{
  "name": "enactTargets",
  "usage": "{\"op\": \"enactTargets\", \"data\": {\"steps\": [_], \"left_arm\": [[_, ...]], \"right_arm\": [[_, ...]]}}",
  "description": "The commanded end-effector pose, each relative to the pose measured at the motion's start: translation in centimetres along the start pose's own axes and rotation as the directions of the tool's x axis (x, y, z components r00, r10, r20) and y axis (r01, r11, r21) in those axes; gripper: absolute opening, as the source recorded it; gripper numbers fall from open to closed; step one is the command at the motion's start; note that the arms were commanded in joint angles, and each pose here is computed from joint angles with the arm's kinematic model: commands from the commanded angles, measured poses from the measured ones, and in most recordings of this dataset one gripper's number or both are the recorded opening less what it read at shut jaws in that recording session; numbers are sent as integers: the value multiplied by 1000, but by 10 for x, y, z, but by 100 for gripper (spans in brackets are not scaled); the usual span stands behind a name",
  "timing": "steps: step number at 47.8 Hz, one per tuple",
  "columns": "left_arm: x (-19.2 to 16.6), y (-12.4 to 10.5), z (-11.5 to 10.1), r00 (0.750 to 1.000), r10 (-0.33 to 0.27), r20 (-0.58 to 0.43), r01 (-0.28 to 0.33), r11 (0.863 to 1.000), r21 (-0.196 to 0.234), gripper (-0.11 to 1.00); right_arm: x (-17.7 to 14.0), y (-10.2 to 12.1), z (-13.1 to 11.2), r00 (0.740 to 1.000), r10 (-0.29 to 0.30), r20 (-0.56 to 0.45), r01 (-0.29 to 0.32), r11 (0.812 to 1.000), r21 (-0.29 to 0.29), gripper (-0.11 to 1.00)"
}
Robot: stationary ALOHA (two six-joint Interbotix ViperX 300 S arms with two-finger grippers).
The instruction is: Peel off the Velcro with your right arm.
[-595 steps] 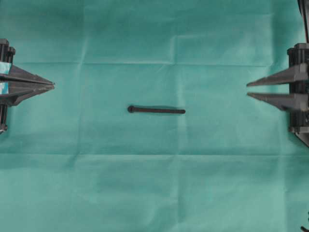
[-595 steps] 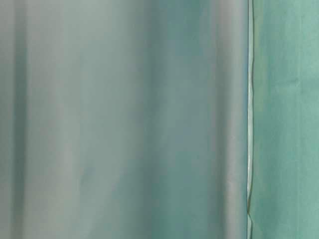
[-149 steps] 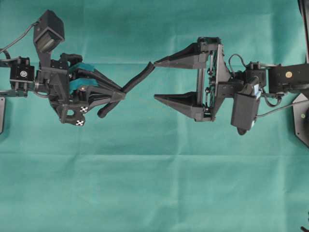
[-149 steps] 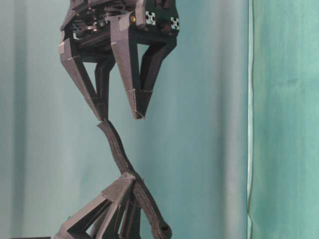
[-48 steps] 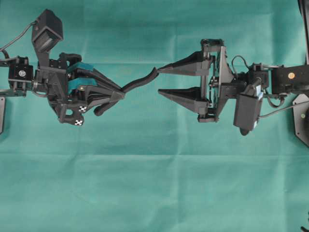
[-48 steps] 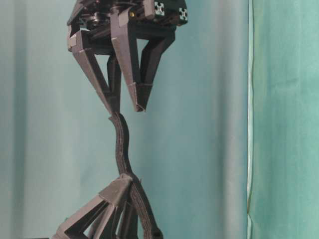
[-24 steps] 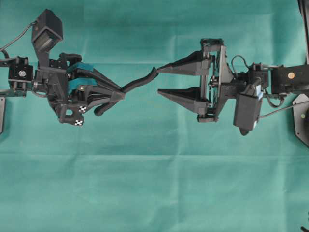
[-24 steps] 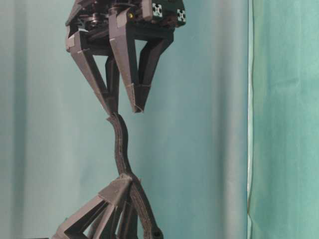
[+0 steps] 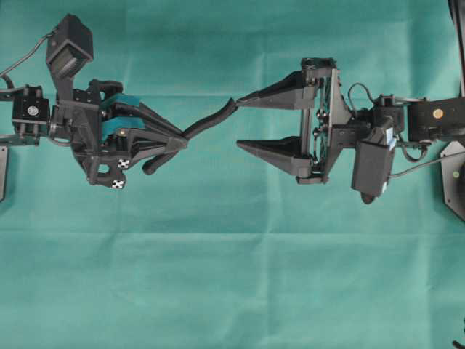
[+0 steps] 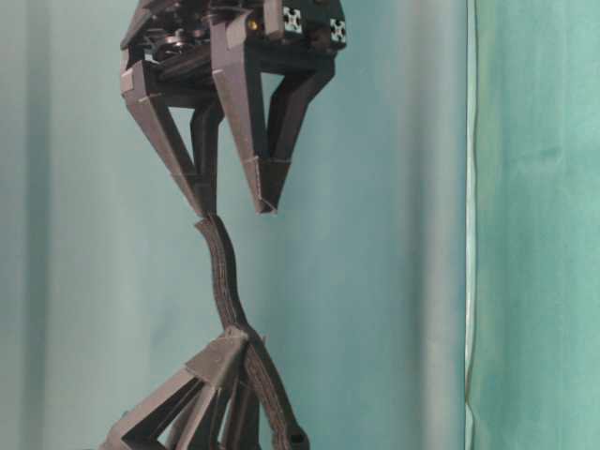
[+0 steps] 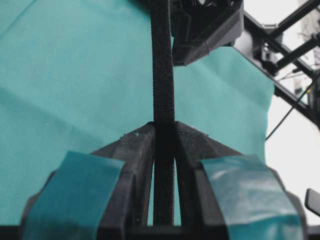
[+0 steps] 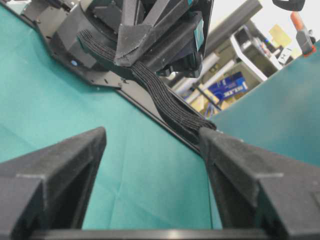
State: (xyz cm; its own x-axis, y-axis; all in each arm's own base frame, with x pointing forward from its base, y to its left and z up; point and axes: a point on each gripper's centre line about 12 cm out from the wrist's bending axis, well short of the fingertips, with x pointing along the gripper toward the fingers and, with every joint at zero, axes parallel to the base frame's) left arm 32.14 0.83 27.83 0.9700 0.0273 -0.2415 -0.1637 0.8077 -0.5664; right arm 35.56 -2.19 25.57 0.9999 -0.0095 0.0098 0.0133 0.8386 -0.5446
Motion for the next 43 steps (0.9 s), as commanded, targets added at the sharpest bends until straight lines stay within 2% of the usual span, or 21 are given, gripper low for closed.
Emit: {"op": "enactTargets", "data": {"steps": [1,43], "left_arm": [[-2,-4,8,999,-17,29,17,1000,-1,10],[-3,-5,8,999,-19,33,19,1000,0,10]], "right_arm": [[2,-7,14,999,-23,45,23,1000,-1,40],[-3,-7,14,999,-23,45,23,1000,-1,41]]}}
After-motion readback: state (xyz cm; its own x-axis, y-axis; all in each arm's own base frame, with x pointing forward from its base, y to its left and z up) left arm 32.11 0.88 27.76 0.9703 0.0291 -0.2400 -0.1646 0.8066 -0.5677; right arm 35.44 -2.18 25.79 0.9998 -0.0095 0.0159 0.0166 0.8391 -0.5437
